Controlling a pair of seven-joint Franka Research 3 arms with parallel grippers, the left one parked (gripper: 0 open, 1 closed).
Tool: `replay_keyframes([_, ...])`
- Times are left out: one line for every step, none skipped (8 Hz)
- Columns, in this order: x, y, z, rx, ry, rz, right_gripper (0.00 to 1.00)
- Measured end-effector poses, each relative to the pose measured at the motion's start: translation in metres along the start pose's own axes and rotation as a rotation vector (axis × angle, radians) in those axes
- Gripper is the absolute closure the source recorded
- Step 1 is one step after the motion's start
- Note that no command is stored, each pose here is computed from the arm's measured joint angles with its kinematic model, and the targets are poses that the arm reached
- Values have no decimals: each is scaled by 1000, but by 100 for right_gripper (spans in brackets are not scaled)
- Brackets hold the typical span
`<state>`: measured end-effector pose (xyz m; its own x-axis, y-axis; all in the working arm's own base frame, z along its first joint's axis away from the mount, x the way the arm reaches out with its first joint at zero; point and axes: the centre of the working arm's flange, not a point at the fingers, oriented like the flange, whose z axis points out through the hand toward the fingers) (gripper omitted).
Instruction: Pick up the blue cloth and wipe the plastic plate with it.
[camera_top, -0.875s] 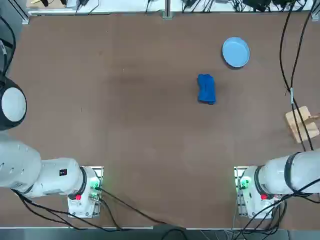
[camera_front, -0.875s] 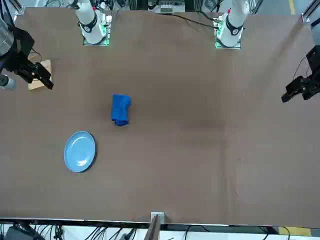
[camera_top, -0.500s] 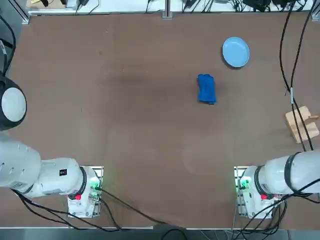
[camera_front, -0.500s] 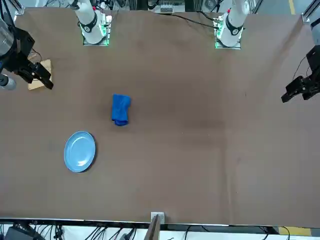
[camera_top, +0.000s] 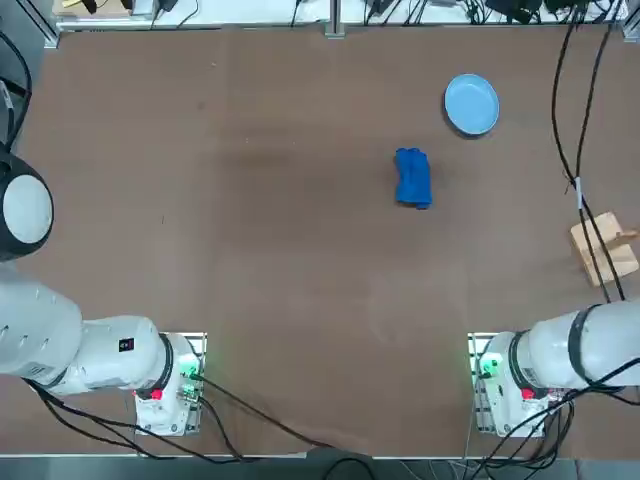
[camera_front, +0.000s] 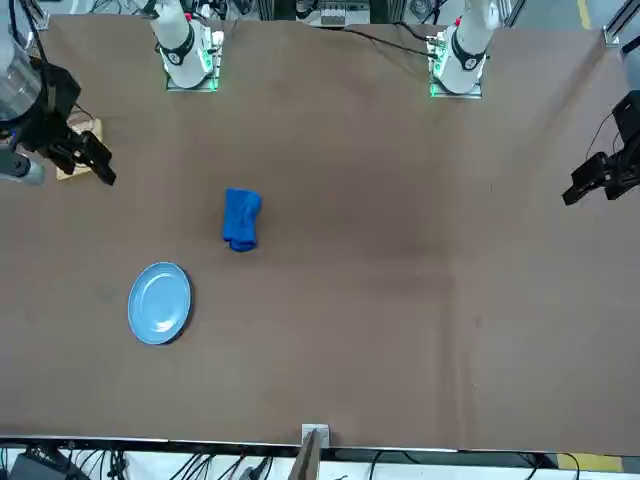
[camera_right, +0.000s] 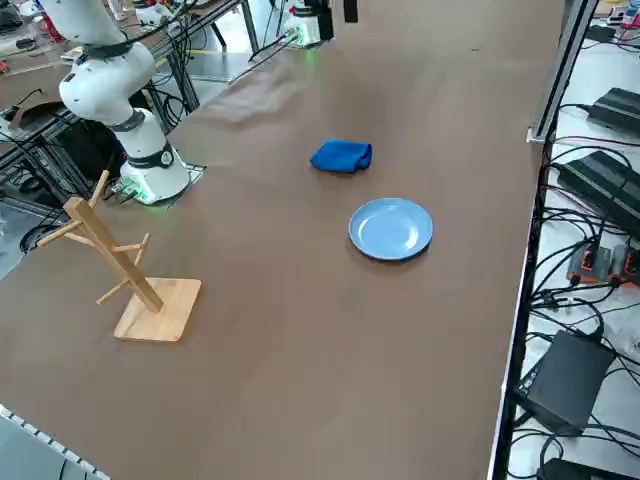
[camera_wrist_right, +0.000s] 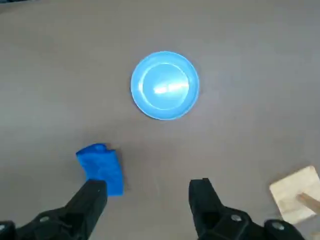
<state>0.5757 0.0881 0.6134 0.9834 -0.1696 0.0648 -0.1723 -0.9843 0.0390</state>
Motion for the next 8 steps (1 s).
replay_keyframes([4, -20, 23, 8, 7, 15, 0])
replay_keyframes([4, -40, 48, 14, 7, 38, 0])
replay_keyframes([0, -59, 74, 16, -1, 49, 0])
replay_keyframes([-8, -76, 97, 18, -8, 65, 0])
replay_keyframes([-19, -93, 121, 26, -2, 88, 0])
replay_keyframes([-31, -110, 147, 40, 12, 105, 0])
replay_keyframes([-47, -123, 178, 53, 23, 114, 0])
replay_keyframes([-65, -132, 209, 61, 24, 116, 0])
